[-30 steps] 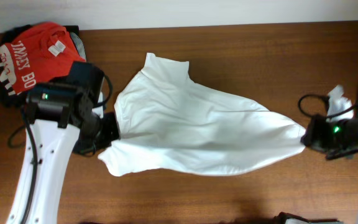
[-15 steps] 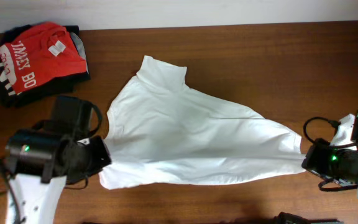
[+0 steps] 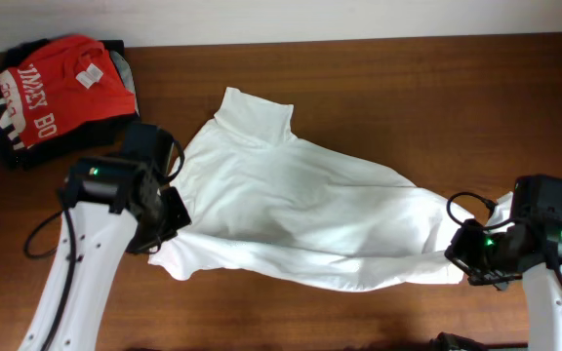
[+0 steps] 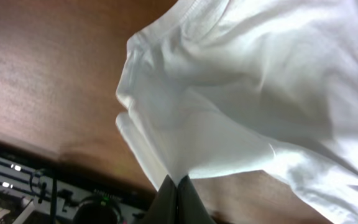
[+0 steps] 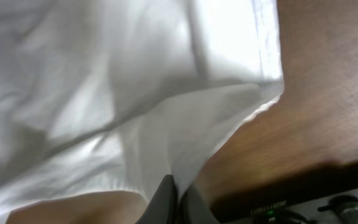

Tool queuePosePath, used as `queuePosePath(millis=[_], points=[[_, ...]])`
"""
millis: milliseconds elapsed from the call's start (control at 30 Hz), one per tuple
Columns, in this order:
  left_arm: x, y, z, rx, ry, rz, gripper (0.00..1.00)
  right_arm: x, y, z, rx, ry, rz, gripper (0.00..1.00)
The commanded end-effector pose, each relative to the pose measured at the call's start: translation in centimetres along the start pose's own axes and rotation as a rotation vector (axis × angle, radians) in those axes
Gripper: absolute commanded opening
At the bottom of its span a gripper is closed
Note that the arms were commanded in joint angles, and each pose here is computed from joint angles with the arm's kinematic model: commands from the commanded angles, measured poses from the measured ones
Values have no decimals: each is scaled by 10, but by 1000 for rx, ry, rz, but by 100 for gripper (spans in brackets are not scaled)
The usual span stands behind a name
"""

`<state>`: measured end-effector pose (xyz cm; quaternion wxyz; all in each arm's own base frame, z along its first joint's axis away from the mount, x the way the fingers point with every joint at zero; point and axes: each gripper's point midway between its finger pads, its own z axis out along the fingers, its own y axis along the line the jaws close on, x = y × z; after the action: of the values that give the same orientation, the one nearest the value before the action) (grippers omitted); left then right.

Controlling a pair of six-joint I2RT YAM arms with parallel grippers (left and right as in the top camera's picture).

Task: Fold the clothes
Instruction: 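Lower the folded edge with both grippers and release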

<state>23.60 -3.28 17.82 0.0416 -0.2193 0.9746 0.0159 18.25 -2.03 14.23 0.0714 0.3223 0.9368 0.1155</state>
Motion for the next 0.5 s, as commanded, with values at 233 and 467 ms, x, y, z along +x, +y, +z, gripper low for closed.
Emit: queuePosePath(millis=[233,467], points=[[-70,-31,29,11,-185,-36,1,-37,-36,19,236,-80,203,4],[-113,-52,59,6,-271,-50,1,-44,-45,36,303,-40,239,4]])
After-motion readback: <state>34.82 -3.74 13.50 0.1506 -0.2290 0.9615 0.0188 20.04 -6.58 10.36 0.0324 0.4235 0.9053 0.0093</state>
